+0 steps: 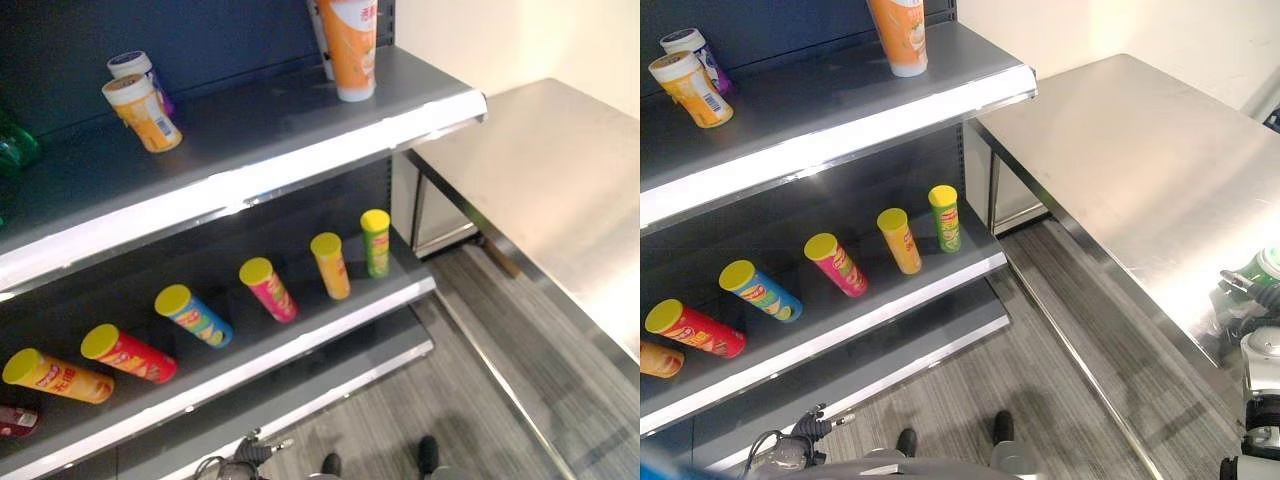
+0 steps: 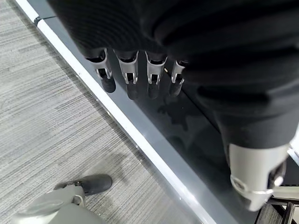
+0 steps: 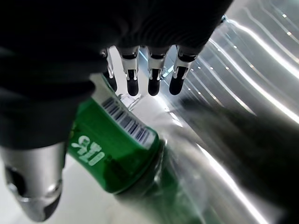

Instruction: Put the goods on the table back onto the shelves and tidy them up.

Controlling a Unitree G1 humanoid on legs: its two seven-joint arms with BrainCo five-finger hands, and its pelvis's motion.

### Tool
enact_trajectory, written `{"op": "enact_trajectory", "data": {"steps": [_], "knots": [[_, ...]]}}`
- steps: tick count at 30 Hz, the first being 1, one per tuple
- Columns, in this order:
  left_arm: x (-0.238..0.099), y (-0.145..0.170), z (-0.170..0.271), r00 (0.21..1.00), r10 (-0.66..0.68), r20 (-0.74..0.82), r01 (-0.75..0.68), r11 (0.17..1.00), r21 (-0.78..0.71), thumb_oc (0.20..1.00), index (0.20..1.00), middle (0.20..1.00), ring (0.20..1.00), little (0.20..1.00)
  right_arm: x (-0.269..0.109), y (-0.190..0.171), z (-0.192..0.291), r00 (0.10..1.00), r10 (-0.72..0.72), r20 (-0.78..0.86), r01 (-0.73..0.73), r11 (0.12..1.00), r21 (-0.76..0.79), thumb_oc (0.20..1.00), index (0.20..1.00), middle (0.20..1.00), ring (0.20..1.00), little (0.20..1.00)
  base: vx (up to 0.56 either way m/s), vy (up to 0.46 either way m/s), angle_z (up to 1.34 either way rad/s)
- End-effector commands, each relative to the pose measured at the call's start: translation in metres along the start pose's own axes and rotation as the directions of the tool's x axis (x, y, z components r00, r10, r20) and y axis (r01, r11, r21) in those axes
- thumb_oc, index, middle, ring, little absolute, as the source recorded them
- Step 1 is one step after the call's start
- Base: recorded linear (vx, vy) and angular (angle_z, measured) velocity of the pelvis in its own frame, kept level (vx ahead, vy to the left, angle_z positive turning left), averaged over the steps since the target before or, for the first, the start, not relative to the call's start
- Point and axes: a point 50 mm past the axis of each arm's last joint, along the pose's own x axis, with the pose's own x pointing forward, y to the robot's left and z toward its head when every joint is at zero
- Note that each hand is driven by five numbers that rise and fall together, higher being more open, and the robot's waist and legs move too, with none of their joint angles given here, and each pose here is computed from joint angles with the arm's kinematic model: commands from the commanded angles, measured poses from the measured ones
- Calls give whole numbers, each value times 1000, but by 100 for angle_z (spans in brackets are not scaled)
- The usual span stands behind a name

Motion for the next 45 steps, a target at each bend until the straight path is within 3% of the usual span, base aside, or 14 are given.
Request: {"op": "enact_trajectory", "data": {"steps": [1, 2, 3, 4, 5, 14, 18, 26, 30, 36, 45], "knots": [[6, 24, 9, 999, 48, 13, -48, 998, 49, 1000, 1000, 1000, 1000, 1000, 8, -8, 15, 999, -20, 48, 20, 1000, -3, 1000, 1000, 1000, 1000, 1000, 20, -41, 3], [6, 23, 8, 999, 47, 10, -47, 998, 50, 1000, 1000, 1000, 1000, 1000, 9, -7, 16, 999, -19, 47, 19, 1000, 0, 812, 812, 812, 812, 812, 0, 0, 0], [5, 23, 7, 999, 44, 8, -45, 998, 53, 1000, 1000, 1000, 1000, 1000, 9, -6, 15, 999, -17, 41, 17, 1000, -1, 511, 511, 511, 511, 511, 17, -20, 3], [5, 22, 7, 999, 42, 8, -43, 998, 50, 1000, 1000, 1000, 1000, 1000, 10, -6, 17, 999, -21, 44, 21, 1000, 3, 410, 410, 410, 410, 410, 0, 0, 0], [5, 22, 7, 999, 43, 8, -43, 998, 49, 1000, 1000, 1000, 1000, 1000, 10, -5, 17, 999, -18, 43, 18, 1000, 1, 200, 200, 200, 200, 200, 0, 0, 0], [5, 21, 8, 999, 39, 18, -40, 998, 44, 1000, 1000, 1000, 1000, 1000, 9, -6, 29, 993, -31, 117, 35, 999, -36, 200, 200, 200, 200, 200, 1, -2, 3], [5, 20, 8, 999, 44, 19, -45, 998, 38, 1000, 1000, 1000, 1000, 1000, 4, -14, 50, 969, -77, 234, 84, 996, -19, 200, 200, 200, 200, 200, 0, 0, 0], [4, 18, 18, 996, 44, 72, -46, 998, 33, 1000, 1000, 1000, 1000, 1000, -20, -40, 121, 792, -209, 573, 188, 977, 97, 200, 200, 200, 200, 200, -23, -40, 4], [4, 17, 17, 997, 39, 67, -40, 999, 16, 1000, 1000, 1000, 1000, 1000, -38, -39, 169, 659, -232, 715, 101, 970, 222, 200, 200, 200, 200, 200, -119, 7, 30], [7, 15, 26, 996, 28, 81, -30, 999, 22, 1000, 1000, 1000, 1000, 1000, -52, -52, 186, 589, -241, 771, 82, 967, 240, 200, 200, 200, 200, 200, -29, 138, 101], [7, 20, 17, 998, 47, 44, -49, 997, 51, 1000, 1000, 1000, 1000, 1000, -76, -39, 214, 481, -203, 853, 1, 973, 231, 200, 200, 200, 200, 200, 82, 194, 23]]}}
